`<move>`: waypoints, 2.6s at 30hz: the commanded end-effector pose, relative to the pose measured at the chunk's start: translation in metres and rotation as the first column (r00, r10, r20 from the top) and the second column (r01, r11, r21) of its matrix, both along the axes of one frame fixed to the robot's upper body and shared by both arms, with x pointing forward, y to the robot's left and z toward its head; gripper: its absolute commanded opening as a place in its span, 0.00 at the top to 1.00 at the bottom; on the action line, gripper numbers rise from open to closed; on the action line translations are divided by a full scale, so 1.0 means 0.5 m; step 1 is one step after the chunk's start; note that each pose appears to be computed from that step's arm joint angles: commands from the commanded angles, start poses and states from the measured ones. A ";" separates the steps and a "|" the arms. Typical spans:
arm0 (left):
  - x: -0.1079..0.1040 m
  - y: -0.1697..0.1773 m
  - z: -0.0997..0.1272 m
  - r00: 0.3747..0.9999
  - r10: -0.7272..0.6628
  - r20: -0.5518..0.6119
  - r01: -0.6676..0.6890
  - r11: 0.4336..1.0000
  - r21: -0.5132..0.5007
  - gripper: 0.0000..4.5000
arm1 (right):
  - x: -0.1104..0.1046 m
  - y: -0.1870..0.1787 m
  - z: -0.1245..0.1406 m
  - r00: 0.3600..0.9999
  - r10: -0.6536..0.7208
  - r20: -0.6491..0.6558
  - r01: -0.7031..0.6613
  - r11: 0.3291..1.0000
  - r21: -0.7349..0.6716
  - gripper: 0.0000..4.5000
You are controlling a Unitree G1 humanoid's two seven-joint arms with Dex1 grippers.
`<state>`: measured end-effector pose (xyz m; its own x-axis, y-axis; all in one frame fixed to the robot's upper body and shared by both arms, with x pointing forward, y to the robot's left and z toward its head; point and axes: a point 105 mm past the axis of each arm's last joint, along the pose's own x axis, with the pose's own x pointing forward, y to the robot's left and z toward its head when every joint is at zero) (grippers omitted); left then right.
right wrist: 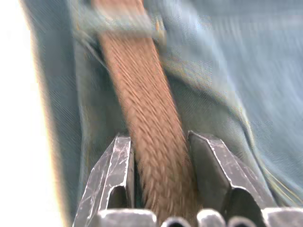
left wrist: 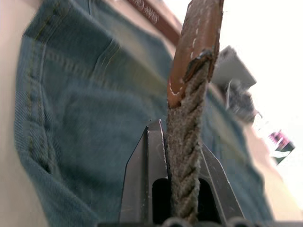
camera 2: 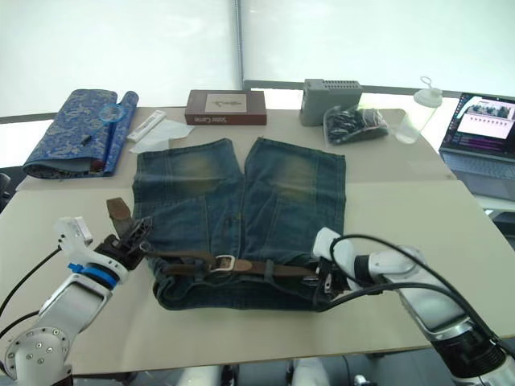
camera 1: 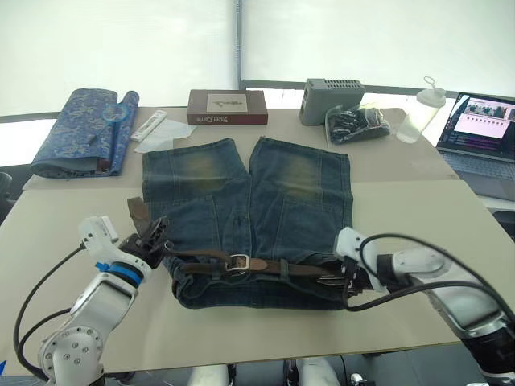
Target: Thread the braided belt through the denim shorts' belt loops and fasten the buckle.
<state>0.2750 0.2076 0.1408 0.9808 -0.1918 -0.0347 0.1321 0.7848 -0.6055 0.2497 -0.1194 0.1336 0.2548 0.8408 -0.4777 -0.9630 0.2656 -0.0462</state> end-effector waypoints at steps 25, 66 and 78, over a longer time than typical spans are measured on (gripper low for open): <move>-0.002 -0.023 0.020 0.993 -0.058 0.107 0.045 0.991 0.124 1.00 | -0.004 -0.033 -0.020 0.976 0.090 0.196 -0.039 0.967 -0.250 0.27; 0.029 -0.058 0.051 0.979 -0.137 0.150 0.130 0.990 0.055 1.00 | -0.001 -0.110 -0.128 0.972 -0.204 0.118 0.235 0.831 -0.505 0.99; 0.084 -0.121 0.106 0.951 -0.178 0.251 0.180 0.984 0.018 1.00 | 0.076 -0.258 -0.053 0.859 -0.344 0.378 0.509 0.650 -0.565 0.99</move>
